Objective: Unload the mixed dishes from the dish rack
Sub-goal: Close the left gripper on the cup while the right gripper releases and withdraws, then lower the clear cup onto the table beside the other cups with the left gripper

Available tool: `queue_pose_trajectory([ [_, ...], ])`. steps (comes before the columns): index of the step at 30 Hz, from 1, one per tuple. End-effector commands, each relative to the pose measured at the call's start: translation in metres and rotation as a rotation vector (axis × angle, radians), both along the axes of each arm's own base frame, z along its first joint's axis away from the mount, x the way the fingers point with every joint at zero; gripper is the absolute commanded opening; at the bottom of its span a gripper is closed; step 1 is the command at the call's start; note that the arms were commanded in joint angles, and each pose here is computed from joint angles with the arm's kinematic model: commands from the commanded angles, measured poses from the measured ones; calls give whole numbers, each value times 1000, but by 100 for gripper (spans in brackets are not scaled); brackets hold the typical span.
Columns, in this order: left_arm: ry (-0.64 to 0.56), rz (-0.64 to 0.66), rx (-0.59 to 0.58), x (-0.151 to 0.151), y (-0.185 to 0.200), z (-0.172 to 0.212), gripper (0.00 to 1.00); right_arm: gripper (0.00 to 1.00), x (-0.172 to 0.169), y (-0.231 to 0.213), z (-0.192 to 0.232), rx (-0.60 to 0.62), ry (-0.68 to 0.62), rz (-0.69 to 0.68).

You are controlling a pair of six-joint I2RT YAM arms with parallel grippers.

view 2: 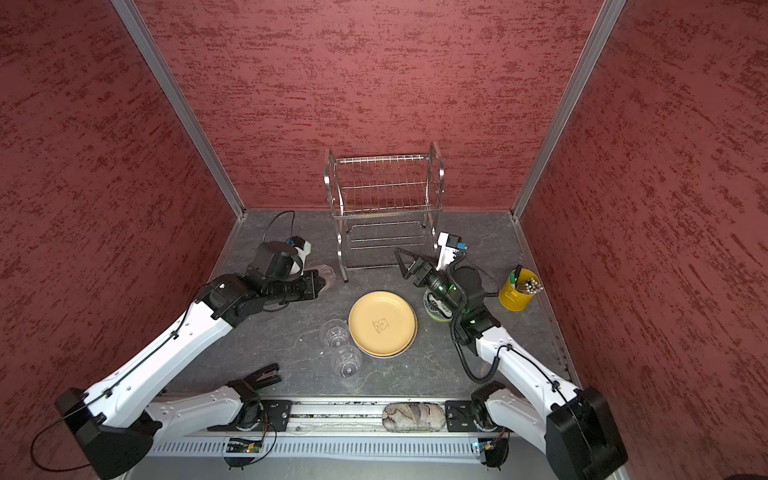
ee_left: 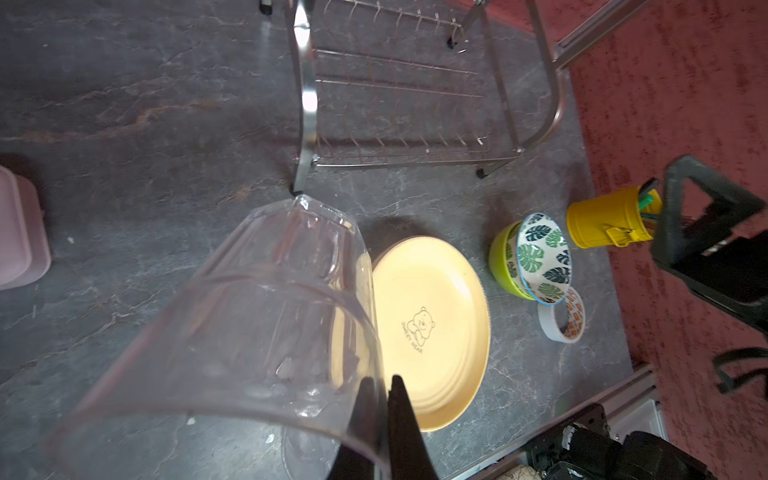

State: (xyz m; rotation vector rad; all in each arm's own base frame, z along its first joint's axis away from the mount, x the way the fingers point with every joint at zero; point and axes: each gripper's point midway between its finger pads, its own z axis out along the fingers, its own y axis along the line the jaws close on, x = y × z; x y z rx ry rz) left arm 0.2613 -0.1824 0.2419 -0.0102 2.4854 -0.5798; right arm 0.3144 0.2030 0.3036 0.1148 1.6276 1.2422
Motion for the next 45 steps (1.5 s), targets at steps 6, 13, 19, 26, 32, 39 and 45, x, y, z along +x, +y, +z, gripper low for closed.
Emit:
queue_pose_trajectory([
  [6,145,-29,119,7,3,-28,0,99,-3,-15,-4,-44,-12,-77],
  [13,241,-54,179,13,-2,-52,0,99,-6,-28,-20,-115,10,-139],
  [19,304,-80,224,20,-5,-67,0,99,-13,-40,-30,-151,12,-185],
  [26,382,-115,268,26,-13,-86,0,99,-18,-54,-46,-205,32,-240],
  [32,429,-142,296,31,-19,-100,0,99,-22,-62,-54,-232,39,-270],
  [39,466,-159,337,34,-18,-114,0,99,-25,-67,-59,-247,41,-287],
  [45,497,-178,367,33,-21,-124,0,99,-25,-69,-65,-254,53,-296],
])
